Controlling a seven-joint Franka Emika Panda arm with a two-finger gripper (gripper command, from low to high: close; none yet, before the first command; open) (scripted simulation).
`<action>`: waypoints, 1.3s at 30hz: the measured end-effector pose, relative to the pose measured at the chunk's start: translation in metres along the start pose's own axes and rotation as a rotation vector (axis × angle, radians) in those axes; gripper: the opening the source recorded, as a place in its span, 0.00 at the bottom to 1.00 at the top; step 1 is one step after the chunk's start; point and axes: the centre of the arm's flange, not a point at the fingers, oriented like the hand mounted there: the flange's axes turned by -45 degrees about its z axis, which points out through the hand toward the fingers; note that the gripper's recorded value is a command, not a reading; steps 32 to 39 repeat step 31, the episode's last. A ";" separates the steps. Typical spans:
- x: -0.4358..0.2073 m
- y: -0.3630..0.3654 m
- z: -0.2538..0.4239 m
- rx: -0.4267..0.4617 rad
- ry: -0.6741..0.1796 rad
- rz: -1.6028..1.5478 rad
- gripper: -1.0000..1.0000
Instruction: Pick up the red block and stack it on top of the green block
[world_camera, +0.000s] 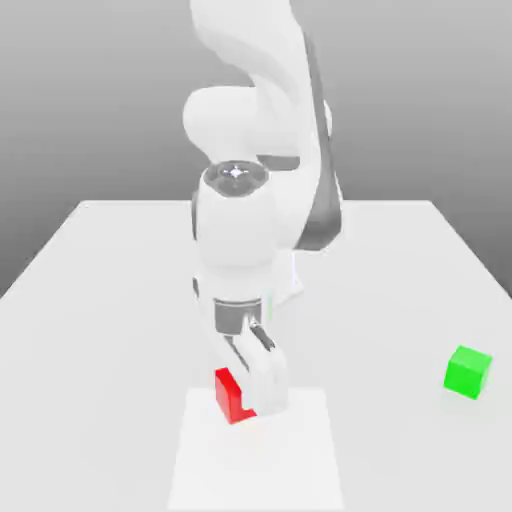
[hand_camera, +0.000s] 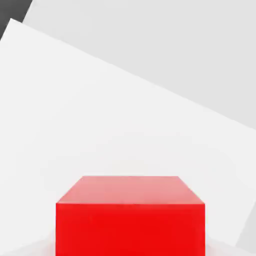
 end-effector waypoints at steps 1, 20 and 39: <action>-0.001 0.001 -0.005 -0.002 0.000 -0.001 0.00; -0.382 -0.043 -0.037 0.005 -0.003 -1.570 0.00; -0.350 -0.056 0.016 0.000 -0.005 -1.490 1.00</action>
